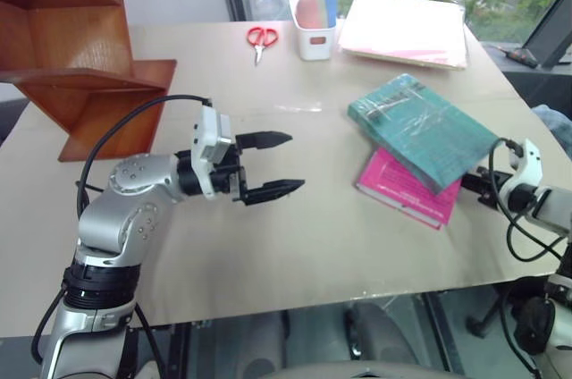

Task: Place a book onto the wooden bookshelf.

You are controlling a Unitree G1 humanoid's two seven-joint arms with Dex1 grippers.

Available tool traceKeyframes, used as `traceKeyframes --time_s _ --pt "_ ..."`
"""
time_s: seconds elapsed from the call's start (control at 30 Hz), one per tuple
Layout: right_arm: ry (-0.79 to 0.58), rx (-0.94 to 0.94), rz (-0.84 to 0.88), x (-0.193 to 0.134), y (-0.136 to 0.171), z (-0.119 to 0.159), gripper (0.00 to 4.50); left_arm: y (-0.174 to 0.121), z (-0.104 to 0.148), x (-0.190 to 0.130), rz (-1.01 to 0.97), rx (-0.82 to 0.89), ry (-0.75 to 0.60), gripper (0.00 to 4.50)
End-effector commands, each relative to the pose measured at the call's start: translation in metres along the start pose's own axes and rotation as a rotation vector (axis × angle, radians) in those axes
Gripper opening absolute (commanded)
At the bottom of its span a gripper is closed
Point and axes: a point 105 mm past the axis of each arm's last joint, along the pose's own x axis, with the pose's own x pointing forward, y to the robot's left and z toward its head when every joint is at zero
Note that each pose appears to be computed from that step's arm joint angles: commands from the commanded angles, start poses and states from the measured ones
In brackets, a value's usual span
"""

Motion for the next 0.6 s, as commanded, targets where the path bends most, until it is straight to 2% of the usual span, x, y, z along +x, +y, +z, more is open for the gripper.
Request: traceKeyframes --time_s 0.03,0.33,0.4,0.5,0.6 --pt "-0.040 0.035 -0.174 0.005 -0.034 0.001 0.01 -0.004 0.013 -0.002 -0.006 0.049 -0.018 4.50" --pt "-0.152 0.002 -0.155 0.040 -0.026 0.016 0.01 -0.004 0.013 -0.002 -0.006 0.046 -0.017 4.50" --pt "-0.150 -0.005 -0.095 0.049 -0.015 0.016 0.01 -0.004 0.014 -0.003 -0.004 0.045 -0.016 4.50" --pt "-0.079 -0.065 0.106 0.062 0.022 0.001 0.01 -0.004 0.015 -0.004 0.004 0.048 -0.012 4.50" --pt "-0.026 -0.120 0.172 0.064 0.031 -0.010 0.01 -0.004 0.016 -0.006 0.015 0.053 -0.007 4.50"
